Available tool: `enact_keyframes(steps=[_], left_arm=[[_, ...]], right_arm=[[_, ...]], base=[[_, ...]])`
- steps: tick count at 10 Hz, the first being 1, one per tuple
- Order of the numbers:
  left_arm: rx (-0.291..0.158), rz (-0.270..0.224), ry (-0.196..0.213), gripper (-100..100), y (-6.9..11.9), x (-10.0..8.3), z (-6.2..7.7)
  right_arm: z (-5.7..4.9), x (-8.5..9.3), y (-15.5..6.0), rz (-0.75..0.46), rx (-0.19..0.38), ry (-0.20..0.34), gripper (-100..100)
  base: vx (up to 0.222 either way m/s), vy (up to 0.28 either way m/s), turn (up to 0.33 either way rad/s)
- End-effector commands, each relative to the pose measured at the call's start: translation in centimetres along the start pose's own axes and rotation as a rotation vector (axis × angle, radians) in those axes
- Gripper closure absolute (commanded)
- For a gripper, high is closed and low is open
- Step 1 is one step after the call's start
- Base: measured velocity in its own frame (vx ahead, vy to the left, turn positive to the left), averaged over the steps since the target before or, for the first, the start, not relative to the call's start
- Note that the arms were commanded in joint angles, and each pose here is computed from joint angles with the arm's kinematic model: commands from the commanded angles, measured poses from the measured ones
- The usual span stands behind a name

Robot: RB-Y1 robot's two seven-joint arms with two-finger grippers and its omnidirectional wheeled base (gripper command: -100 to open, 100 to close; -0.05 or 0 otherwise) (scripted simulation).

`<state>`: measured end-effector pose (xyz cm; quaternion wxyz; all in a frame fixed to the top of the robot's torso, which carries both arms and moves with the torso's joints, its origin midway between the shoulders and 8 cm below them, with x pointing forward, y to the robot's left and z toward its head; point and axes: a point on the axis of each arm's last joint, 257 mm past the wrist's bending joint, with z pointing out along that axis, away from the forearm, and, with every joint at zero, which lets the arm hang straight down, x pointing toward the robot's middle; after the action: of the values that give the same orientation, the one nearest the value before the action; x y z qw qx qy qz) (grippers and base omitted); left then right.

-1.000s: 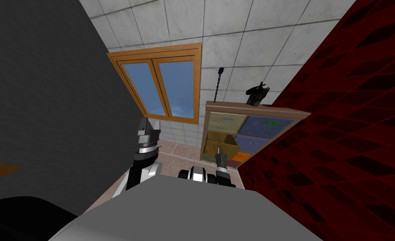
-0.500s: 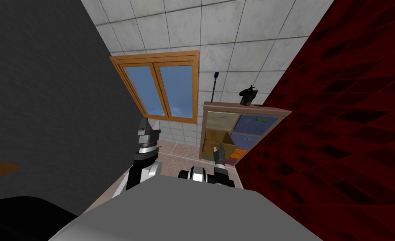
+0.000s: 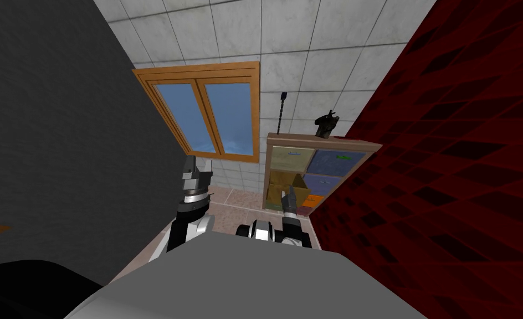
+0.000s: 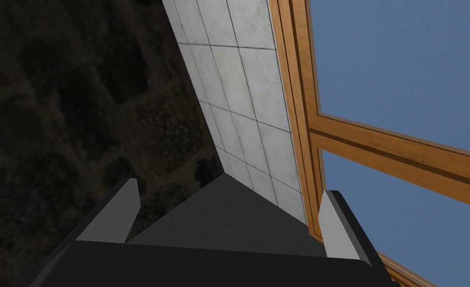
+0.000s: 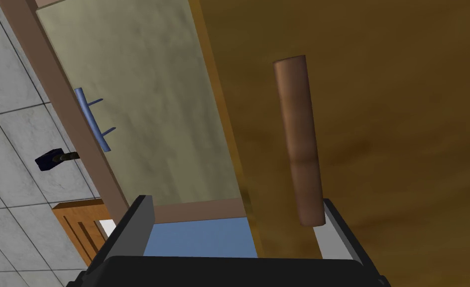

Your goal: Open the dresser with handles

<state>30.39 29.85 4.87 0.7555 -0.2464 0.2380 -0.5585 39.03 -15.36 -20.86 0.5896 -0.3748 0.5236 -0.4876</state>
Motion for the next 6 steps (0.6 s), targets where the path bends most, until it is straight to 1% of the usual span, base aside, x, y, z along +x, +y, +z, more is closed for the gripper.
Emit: enact_keyframes(steps=[1,6], left_arm=[[0.0,0.0,0.0,0,0.0,0.0,0.0],[0.0,0.0,0.0,0,0.0,0.0,0.0]], right_arm=[[-0.03,-0.1,0.16,-0.002,-0.007,-0.003,0],[-0.14,-0.02,0.42,-0.004,-0.013,-0.003,0]], base=[[0.0,0.0,0.0],[0.0,0.0,0.0]])
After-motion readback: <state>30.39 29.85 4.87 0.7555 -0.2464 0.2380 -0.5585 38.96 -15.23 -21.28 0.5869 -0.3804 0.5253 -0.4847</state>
